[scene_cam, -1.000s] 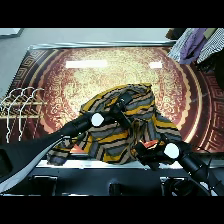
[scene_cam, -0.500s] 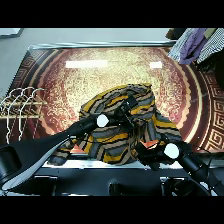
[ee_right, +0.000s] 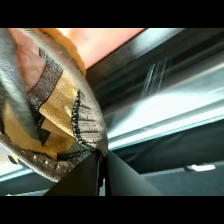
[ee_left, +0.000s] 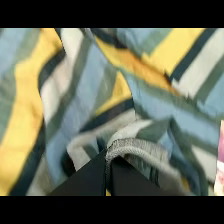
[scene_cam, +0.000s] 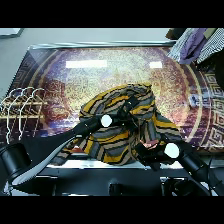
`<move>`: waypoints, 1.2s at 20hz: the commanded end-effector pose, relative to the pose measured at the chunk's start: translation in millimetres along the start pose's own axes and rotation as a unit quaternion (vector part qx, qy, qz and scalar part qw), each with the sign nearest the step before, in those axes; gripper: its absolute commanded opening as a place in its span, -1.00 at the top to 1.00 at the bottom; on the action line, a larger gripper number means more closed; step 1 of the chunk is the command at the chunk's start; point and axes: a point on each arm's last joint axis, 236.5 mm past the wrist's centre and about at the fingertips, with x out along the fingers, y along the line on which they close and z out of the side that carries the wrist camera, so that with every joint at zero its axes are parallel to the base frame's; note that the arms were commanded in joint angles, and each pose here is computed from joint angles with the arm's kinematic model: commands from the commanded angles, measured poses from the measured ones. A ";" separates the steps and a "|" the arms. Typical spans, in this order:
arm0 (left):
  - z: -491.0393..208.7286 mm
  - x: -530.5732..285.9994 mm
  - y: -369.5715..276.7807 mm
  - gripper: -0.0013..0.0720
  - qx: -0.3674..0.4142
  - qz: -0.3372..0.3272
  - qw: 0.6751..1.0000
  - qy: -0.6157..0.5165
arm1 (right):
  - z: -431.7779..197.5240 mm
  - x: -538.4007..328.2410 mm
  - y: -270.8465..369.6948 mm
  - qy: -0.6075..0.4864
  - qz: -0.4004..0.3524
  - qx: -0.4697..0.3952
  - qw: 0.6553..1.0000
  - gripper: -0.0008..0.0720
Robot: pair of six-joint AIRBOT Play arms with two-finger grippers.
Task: Fold the clothes and pants, and hang the long-sleeved shirts on hangers.
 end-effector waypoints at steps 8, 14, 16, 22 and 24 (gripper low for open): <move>225.3 -147.8 125.1 0.89 -0.030 0.082 0.971 -0.224 | 132.9 -224.3 155.4 -0.200 0.150 -0.164 0.954 0.89; 287.1 -324.9 196.5 0.89 -0.018 0.221 0.932 -0.286 | 110.6 -380.7 306.3 -0.306 0.268 -0.330 0.852 0.89; 293.6 -381.7 193.5 0.89 -0.011 0.247 0.920 -0.303 | 86.0 -416.6 322.0 -0.327 0.322 -0.343 0.819 0.89; 293.0 -467.6 138.0 0.89 -0.038 0.235 0.915 -0.325 | 35.1 -453.5 310.5 -0.350 0.350 -0.390 0.776 0.89; 275.0 -464.2 122.9 0.89 -0.081 0.209 0.930 -0.291 | 26.9 -456.3 305.2 -0.350 0.349 -0.395 0.775 0.89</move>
